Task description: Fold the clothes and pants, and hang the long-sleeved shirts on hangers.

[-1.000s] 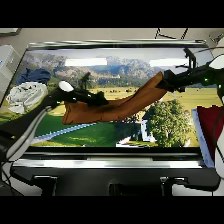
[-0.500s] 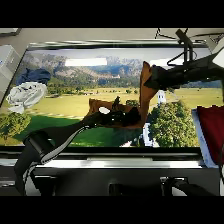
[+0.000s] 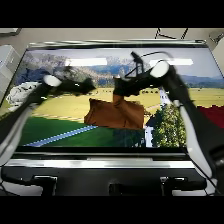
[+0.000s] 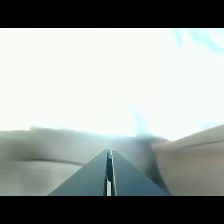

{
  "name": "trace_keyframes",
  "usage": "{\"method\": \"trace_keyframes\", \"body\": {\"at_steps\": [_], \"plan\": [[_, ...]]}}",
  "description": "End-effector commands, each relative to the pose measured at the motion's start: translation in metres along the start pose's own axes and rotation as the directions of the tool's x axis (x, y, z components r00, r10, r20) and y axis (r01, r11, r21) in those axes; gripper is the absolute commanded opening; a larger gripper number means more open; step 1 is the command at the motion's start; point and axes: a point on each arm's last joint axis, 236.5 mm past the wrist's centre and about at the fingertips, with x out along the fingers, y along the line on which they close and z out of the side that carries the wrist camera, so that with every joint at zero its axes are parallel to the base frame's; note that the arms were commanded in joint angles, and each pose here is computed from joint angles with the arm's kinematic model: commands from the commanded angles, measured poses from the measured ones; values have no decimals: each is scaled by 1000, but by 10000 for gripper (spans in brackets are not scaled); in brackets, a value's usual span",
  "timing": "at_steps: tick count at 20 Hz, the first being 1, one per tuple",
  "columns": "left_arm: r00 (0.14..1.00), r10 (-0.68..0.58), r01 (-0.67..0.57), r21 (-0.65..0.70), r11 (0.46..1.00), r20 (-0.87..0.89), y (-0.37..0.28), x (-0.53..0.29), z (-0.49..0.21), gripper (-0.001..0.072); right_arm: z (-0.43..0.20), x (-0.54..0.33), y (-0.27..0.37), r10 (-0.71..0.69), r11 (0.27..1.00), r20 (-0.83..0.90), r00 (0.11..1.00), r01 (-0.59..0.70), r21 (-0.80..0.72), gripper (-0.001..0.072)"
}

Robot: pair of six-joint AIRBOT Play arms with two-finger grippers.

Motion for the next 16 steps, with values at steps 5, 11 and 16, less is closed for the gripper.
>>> {"method": "trace_keyframes", "body": {"at_steps": [5,11,16], "plan": [[874,229,-281,63,958,428,29,-278,78,27,-56,190,11,155,959,-99,983,-126,253,568],[862,159,-270,171,947,480,-21,-302,61,28,36,80,-4,165,964,124,978,-187,192,707],[879,141,-261,212,942,456,-30,-292,55,28,-21,-74,-194,-297,905,-184,937,338,258,670]]}}
